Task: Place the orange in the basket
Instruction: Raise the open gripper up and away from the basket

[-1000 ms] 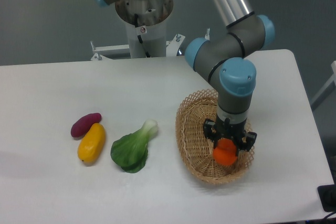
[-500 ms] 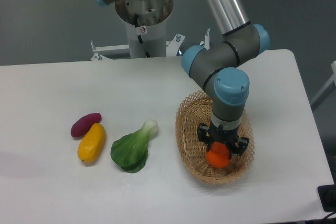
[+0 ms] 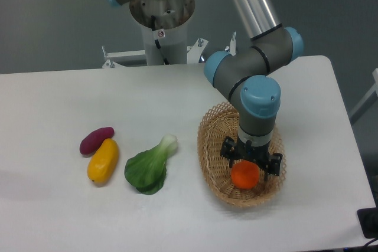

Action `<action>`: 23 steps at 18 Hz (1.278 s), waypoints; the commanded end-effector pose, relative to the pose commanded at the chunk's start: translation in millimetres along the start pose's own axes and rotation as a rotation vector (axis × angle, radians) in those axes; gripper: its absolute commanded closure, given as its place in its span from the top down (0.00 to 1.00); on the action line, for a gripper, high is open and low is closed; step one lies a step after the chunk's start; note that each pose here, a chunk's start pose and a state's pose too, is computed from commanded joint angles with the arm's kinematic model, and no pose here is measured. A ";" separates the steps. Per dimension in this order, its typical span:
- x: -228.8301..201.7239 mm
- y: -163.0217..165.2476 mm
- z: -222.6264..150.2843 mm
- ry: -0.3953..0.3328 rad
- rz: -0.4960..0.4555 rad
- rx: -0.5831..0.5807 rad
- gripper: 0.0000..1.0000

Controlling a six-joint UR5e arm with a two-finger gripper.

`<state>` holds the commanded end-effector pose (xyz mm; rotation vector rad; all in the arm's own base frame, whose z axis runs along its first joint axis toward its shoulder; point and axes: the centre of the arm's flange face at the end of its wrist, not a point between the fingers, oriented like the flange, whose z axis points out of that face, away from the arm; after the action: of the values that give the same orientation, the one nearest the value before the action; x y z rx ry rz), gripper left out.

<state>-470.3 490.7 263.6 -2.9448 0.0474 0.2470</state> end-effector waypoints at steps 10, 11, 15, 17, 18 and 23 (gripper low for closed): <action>-29.4 -2.2 -85.3 -0.035 0.127 0.010 1.00; -30.2 -2.9 -92.2 -0.030 0.134 0.004 1.00; -37.3 8.0 -115.7 -0.027 0.174 -0.009 1.00; -43.5 19.6 -127.0 -0.037 0.251 -0.012 1.00; -42.7 21.9 -132.2 -0.041 0.280 -0.012 1.00; -45.0 34.7 -141.0 -0.028 0.272 -0.024 1.00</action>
<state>-493.5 431.0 401.5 -2.9517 0.4459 0.3276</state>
